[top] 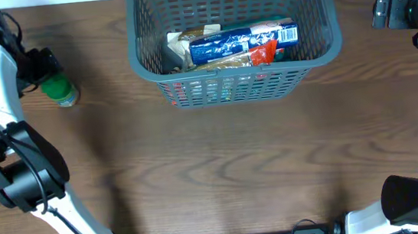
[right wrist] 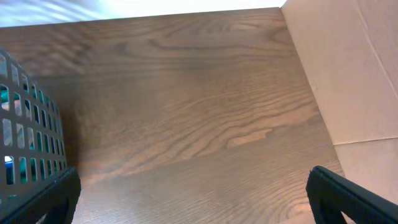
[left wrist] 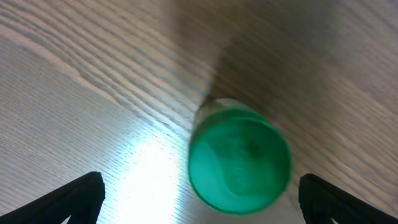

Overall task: Pack container
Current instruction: 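Move the left gripper over the green-lidded jar and grasp it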

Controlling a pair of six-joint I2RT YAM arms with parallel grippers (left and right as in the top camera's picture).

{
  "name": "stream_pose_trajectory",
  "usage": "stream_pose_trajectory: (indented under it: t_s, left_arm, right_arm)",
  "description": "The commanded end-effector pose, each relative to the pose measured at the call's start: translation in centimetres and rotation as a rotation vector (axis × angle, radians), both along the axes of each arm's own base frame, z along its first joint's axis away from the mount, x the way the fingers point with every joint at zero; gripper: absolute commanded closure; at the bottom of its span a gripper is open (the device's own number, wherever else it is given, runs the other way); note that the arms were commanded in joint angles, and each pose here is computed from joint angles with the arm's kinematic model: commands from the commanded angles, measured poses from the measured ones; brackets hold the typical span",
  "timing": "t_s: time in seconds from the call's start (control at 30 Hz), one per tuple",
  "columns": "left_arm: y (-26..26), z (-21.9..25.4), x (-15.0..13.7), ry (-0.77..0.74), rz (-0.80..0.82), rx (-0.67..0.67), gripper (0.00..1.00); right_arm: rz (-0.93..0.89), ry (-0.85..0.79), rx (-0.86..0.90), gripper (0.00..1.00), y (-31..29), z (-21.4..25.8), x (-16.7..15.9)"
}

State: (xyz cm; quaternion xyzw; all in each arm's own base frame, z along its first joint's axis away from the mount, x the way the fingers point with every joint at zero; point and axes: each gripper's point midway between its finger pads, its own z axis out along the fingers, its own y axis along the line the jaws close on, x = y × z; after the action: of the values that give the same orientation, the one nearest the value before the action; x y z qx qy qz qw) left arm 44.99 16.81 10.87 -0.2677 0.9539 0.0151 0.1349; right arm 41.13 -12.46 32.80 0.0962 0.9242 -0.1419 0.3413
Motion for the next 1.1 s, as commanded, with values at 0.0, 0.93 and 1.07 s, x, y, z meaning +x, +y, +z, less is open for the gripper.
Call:
stream_pose_trajectory:
  t_s: [0.0,0.93,1.07]
  left_arm:
    - [-0.4,-1.0,0.3,0.001,-0.016,-0.052,0.02]
    - [-2.8,-3.6,1.1,0.031,-0.070,-0.108,0.01]
    - [-3.0,-5.2,0.7,0.074,-0.069,-0.124,0.01]
  right_arm:
    - [0.004,-0.015,-0.010,0.01,-0.1,0.7,-0.2]
    - [0.004,-0.015,-0.010,0.01,-0.1,0.8,-0.2]
    - [0.004,-0.015,-0.010,0.01,-0.1,0.8,-0.2]
